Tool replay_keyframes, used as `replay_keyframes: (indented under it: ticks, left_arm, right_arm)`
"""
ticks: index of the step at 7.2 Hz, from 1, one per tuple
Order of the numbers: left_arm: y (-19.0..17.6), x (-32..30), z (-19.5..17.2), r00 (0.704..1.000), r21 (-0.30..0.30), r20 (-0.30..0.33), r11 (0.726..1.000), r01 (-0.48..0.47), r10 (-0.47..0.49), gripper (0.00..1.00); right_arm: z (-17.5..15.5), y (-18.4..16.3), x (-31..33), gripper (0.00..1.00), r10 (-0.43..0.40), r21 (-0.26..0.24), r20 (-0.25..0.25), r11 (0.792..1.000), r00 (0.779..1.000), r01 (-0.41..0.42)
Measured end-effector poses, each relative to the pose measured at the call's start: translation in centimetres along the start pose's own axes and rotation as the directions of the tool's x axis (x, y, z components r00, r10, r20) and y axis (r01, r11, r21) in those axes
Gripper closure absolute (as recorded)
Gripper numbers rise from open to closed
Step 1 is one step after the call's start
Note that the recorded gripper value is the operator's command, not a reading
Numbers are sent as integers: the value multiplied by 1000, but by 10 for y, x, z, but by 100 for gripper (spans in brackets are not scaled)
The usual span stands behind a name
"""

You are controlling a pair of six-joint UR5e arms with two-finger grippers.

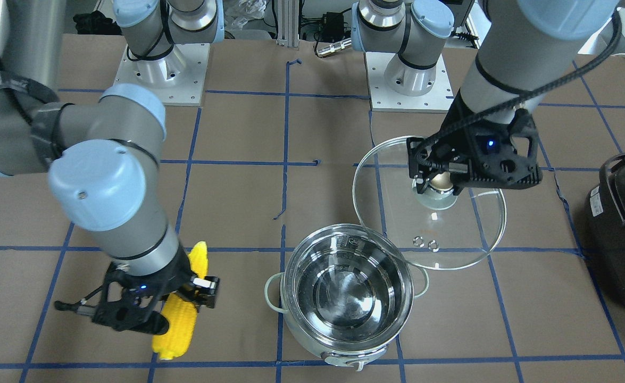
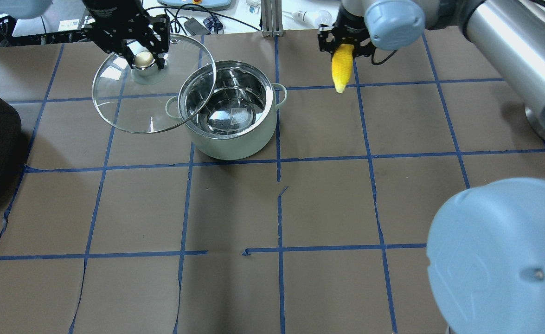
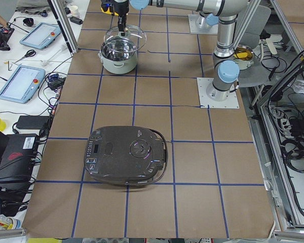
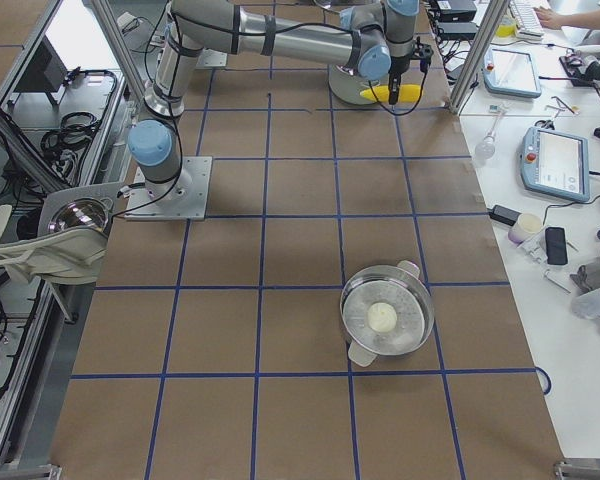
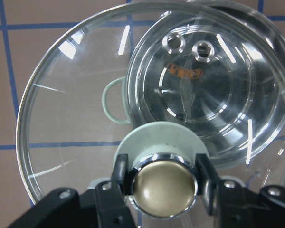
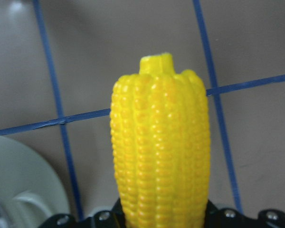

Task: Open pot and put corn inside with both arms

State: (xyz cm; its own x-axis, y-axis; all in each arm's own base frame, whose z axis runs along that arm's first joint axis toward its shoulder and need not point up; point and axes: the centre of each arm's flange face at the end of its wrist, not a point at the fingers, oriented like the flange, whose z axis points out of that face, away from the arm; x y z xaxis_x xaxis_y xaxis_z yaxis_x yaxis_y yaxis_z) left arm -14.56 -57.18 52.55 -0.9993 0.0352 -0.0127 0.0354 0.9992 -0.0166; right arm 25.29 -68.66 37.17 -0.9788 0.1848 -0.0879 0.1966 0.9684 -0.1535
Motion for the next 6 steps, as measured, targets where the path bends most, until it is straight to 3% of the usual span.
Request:
replay_keyframes:
  ticks: [2,3,6]
  left_arm:
    - [35,-17,-4,1000,-22,-3,1000,-9,9,100]
    - [41,-33,2,1000,-5,-6,1000,-18,18,100]
    - [43,-85,7,1000,30,1,999,28,-28,100]
  right_arm:
    - [-4,40,-95,100,25,6,37,1000,999,-25]
    - [1,54,-124,100,21,1,45,1000,999,-21]
    - [38,86,-177,100,-52,-11,65,999,997,53]
